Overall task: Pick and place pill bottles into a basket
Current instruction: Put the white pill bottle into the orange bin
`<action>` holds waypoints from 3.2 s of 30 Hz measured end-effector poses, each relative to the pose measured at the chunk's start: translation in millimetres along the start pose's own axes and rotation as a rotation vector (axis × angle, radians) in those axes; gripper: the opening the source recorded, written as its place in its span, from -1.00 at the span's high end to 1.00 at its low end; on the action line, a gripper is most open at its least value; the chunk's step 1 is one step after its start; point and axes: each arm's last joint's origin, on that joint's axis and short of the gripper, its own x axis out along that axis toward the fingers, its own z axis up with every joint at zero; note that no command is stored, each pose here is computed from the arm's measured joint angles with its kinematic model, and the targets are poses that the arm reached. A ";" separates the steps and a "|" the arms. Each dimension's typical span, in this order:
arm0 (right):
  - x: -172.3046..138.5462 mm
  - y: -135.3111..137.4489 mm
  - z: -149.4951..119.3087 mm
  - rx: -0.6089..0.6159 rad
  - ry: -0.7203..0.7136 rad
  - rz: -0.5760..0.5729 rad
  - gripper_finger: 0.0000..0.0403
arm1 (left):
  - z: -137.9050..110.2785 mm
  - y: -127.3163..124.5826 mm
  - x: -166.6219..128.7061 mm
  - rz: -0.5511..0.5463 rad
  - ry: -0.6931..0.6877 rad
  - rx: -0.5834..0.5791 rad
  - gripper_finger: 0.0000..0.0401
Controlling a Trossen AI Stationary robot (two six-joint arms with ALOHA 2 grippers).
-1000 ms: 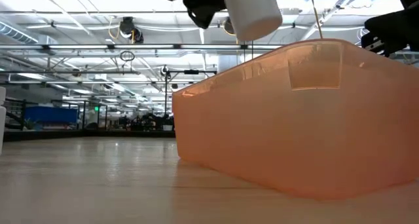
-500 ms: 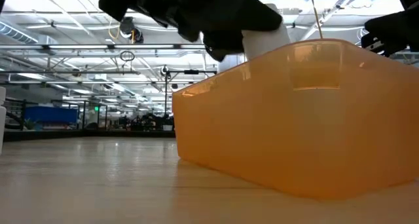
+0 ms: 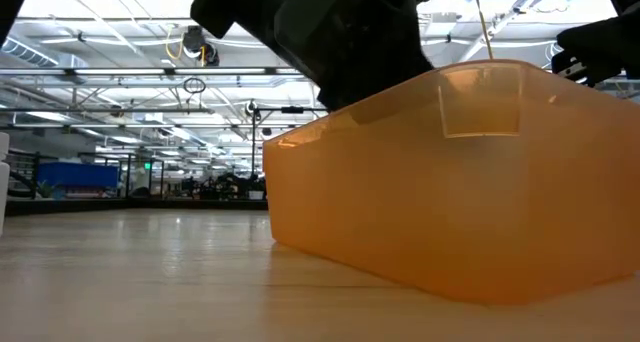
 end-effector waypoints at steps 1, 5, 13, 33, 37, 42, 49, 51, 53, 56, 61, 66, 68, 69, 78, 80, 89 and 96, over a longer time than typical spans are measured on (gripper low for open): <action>0.0 0.0 0.1 0.000 -0.001 0.000 0.98 | 0.2 0.5 -0.2 0.001 -0.001 -0.001 0.06; 0.0 0.0 0.0 0.000 0.000 0.000 0.98 | -1.3 2.4 -0.3 0.004 0.014 -0.009 0.09; 0.0 0.0 0.0 0.000 0.000 0.000 0.98 | -1.9 1.7 -1.3 0.003 0.028 -0.021 -0.26; 0.1 0.0 -0.1 0.000 0.001 0.000 0.98 | 29.9 -5.9 -62.4 -0.020 0.064 0.064 -0.34; 0.1 0.1 0.3 0.002 -0.003 0.000 0.98 | 46.1 -17.7 -106.3 -0.039 0.068 0.094 -0.31; 0.1 0.1 0.5 0.003 -0.004 0.000 0.98 | 30.3 -50.6 -151.0 -0.065 0.095 0.149 -0.26; 0.1 0.1 0.5 0.003 -0.004 0.000 0.98 | -29.6 -95.7 -202.4 0.033 0.038 0.053 -0.27; 0.1 0.1 0.5 0.002 -0.004 0.000 0.98 | -50.0 -105.4 -214.7 0.056 0.020 0.025 -0.27; 0.1 0.1 0.5 0.003 -0.004 0.000 0.98 | -65.7 -112.0 -227.8 0.081 -0.016 -0.020 -0.27; 0.1 0.1 0.5 0.002 -0.004 0.000 0.98 | -93.1 -117.8 -238.8 0.138 -0.033 -0.077 -0.27; 0.1 0.1 0.5 0.003 -0.004 0.000 0.98 | -129.1 -121.8 -246.6 0.175 -0.045 -0.143 -0.27; 0.1 0.1 0.5 0.003 -0.004 0.000 0.98 | -148.0 -120.3 -245.3 0.225 -0.048 -0.167 -0.27; 0.1 0.1 0.5 0.003 -0.005 0.000 0.98 | -154.7 -118.2 -243.7 0.233 -0.032 -0.179 -0.27; 0.1 0.1 0.5 0.003 -0.004 0.001 0.98 | -157.8 -117.1 -242.9 0.238 -0.028 -0.192 -0.27; 0.1 0.1 0.5 0.003 -0.004 0.000 0.98 | -171.3 -114.3 -239.0 0.220 -0.012 -0.260 -0.27; 0.1 0.1 0.5 0.003 -0.005 0.000 0.98 | -172.2 -114.7 -238.8 0.202 0.001 -0.277 -0.27; 0.1 0.1 0.5 0.003 -0.004 0.000 0.98 | -172.3 -115.2 -238.2 0.191 -0.006 -0.306 -0.27; 0.2 0.1 0.5 0.003 -0.004 0.000 0.98 | -171.9 -121.4 -229.6 0.166 -0.017 -0.308 -0.27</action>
